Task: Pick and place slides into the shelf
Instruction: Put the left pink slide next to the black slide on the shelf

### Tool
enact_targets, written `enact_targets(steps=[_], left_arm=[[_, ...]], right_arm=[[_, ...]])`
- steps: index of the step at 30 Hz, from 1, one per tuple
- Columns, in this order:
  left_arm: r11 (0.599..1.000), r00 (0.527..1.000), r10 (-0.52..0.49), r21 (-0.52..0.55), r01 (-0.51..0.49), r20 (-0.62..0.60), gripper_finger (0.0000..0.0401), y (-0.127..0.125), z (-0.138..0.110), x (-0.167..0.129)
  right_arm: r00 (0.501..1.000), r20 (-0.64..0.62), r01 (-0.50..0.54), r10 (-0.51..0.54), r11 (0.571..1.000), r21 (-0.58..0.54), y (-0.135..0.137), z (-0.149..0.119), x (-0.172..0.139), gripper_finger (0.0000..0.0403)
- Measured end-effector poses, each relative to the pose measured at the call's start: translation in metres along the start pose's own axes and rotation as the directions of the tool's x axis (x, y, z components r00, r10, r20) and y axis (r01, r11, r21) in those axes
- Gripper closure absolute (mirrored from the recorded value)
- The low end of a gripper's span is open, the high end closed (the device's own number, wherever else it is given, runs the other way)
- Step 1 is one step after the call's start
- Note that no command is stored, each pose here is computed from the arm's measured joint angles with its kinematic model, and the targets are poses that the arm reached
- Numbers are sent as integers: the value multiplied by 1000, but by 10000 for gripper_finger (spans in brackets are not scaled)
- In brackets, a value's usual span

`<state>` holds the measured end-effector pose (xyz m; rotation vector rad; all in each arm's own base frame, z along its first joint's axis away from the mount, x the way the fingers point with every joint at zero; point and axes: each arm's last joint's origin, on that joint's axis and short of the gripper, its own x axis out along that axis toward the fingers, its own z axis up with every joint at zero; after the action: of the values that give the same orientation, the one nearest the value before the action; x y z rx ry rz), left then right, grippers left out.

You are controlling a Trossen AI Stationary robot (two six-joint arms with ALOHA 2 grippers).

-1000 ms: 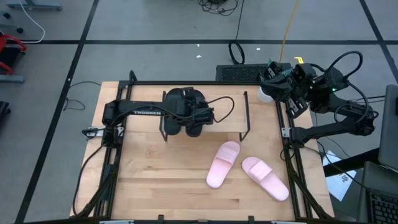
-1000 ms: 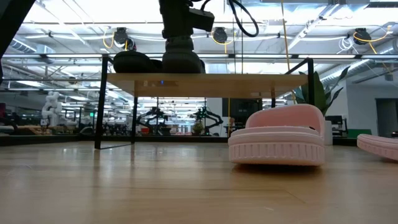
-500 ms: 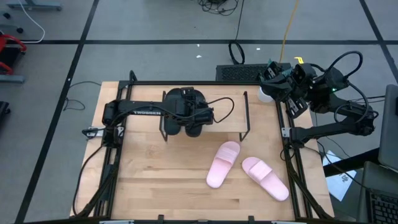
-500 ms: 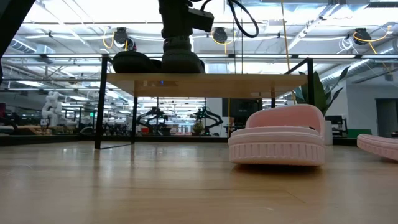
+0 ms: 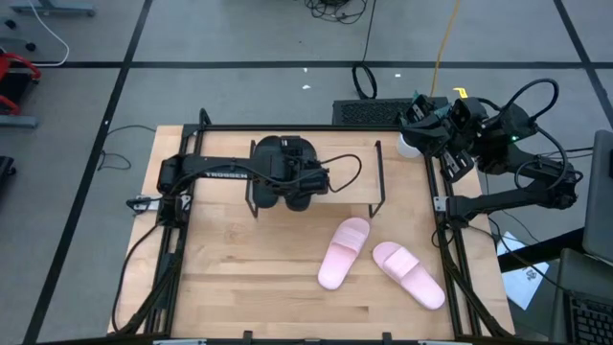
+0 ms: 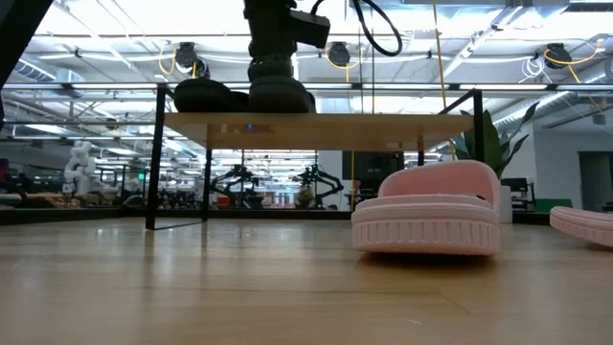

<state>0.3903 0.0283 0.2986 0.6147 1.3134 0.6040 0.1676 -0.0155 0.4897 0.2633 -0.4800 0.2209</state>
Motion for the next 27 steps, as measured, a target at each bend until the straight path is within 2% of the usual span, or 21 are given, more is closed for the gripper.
enact_targets(steps=[16,22,24,27], left_arm=[[1000,1000,26,4,-26,3,148,-1,1,-2],[998,999,23,51,-24,27,148,-10,2,-11],[998,998,39,56,-41,41,148,-11,2,-17],[990,991,115,69,-119,62,148,-13,2,-27]], right_arm=[[1000,-1,1,-1,1000,0,0,0,0,403],[1000,-6,3,-3,1000,2,0,-1,0,403],[1000,-6,3,-3,1000,2,0,-1,0,403],[1000,-6,3,-2,1000,2,0,-1,0,403]])
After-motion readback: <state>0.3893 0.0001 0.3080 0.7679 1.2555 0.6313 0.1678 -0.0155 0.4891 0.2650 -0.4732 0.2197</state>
